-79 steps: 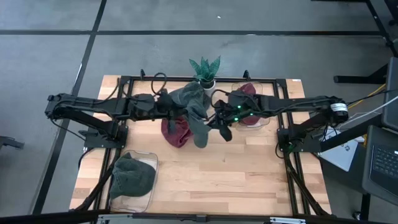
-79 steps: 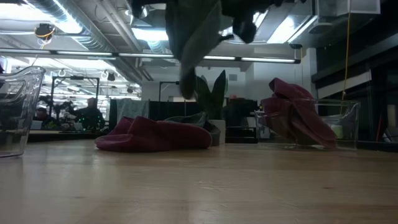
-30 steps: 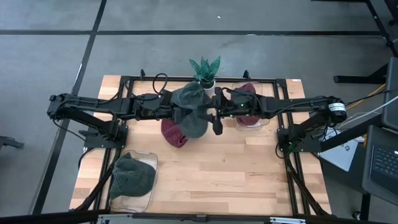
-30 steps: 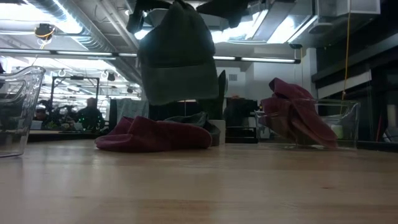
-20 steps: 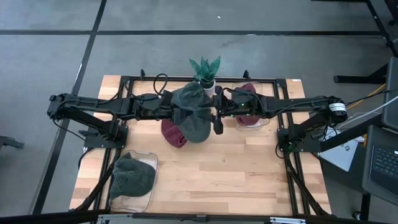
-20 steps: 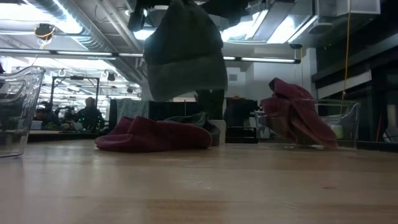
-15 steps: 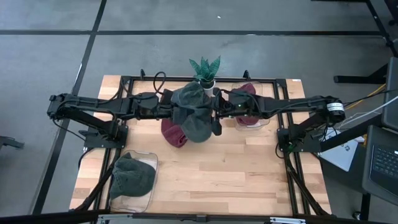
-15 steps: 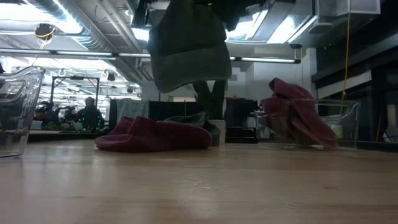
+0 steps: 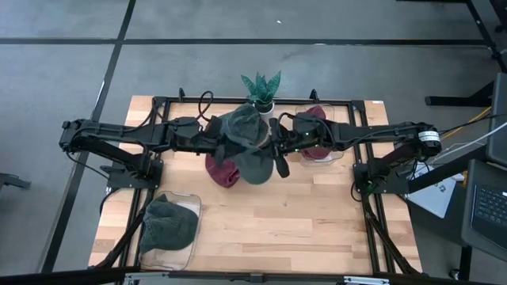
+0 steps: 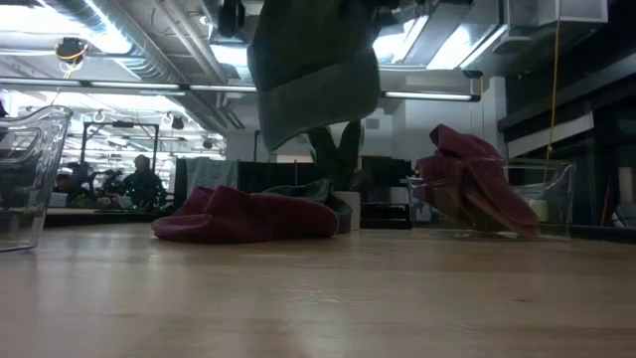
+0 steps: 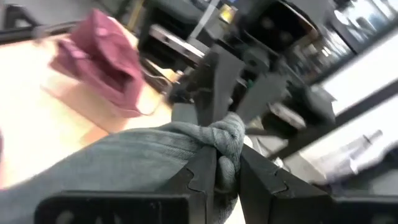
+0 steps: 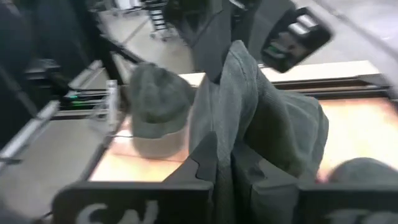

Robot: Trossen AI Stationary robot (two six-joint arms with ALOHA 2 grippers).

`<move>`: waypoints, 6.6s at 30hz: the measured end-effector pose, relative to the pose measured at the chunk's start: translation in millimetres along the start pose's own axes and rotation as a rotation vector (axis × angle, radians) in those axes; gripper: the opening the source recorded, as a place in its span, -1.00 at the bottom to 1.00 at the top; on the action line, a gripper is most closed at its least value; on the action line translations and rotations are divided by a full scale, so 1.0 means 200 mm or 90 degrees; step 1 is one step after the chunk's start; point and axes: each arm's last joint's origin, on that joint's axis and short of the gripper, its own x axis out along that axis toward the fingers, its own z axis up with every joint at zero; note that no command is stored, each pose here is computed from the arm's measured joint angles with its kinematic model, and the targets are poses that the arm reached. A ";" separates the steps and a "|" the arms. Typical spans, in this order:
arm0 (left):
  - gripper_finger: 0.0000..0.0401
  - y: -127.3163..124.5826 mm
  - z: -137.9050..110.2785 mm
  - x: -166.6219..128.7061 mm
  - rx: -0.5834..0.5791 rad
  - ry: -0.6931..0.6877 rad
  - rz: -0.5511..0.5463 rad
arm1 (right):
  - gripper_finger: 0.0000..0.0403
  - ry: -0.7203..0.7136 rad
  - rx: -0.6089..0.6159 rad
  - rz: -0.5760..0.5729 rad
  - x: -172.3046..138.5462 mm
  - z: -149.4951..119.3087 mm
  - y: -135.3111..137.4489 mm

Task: Pick & Place hat
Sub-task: Put the bottom gray cap into the bottom left transparent bin

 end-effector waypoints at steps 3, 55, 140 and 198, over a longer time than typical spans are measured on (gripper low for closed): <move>-0.74 0.00 0.00 -0.01 0.033 0.011 -0.015 | -0.96 0.017 0.016 0.041 -0.03 0.00 0.02; -0.01 0.06 0.01 0.15 0.357 0.042 -0.156 | -0.97 0.054 0.095 0.200 -0.08 0.01 0.05; -0.92 -0.37 -0.18 -0.30 -0.132 0.143 -0.268 | -0.08 0.184 0.307 -0.075 -0.40 -0.04 -0.09; -0.91 -0.58 -0.36 -0.62 -0.763 0.271 0.078 | -0.08 0.397 0.214 -0.069 -0.38 -0.27 0.07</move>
